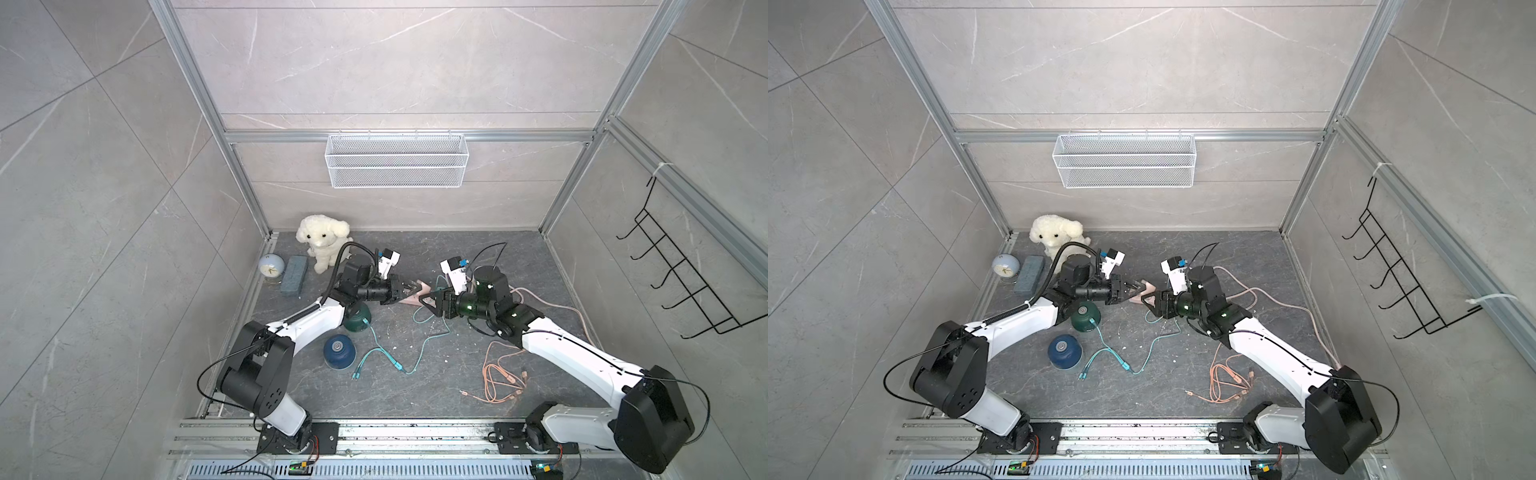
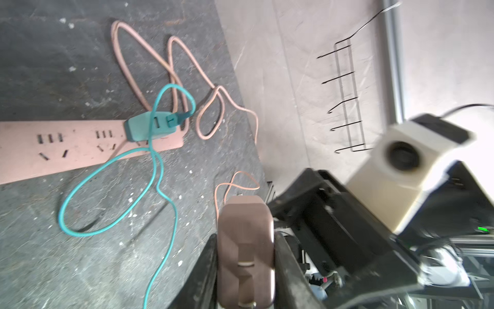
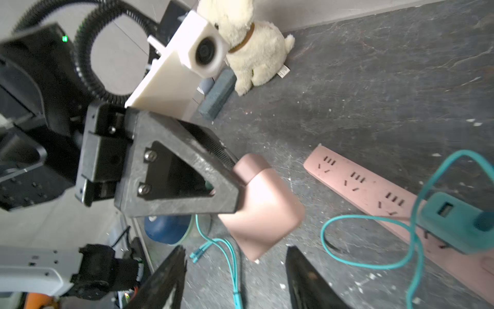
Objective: Charge the cordless meat grinders
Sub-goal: Pick up the plug from the center of the board.
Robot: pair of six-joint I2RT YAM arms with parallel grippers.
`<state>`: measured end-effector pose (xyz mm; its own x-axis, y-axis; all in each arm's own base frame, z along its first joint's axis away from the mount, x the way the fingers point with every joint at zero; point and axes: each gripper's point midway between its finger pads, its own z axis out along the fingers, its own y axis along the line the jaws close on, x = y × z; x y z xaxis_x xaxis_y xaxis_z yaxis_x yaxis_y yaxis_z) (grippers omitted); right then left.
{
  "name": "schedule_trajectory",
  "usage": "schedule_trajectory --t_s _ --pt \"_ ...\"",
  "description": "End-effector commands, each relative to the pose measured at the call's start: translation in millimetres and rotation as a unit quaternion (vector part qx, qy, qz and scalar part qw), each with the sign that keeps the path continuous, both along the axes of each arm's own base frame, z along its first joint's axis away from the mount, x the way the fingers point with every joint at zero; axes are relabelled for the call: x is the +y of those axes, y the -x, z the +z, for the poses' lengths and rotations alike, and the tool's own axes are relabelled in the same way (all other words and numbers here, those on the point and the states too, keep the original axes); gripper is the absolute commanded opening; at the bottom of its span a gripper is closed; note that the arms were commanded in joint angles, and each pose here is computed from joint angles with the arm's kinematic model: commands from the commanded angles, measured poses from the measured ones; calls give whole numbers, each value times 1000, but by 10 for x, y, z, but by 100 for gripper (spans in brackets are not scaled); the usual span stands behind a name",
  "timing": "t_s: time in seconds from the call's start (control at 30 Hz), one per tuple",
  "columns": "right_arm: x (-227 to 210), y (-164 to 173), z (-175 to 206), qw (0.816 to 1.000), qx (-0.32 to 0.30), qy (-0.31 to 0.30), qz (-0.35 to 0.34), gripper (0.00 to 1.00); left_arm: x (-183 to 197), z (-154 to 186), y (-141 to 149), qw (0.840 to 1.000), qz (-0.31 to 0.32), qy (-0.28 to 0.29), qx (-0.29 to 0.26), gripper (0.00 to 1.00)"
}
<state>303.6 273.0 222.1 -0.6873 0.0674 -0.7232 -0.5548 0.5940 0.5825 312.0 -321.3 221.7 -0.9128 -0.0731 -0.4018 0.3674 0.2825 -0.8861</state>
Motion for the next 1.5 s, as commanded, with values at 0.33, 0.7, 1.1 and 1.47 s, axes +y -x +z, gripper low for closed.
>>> schedule_trajectory --t_s 0.33,0.7,1.1,1.47 --pt "151 -125 521 983 -9 -176 45 51 115 774 64 990 0 119 -80 1" --pt "297 -165 774 960 -14 -266 92 38 143 950 132 982 -6 159 -103 1" --pt "261 -174 789 963 -17 -252 93 21 147 887 159 983 -9 154 -95 2" --pt "73 -119 412 996 -30 -29 76 13 314 790 144 990 8 100 -97 79"
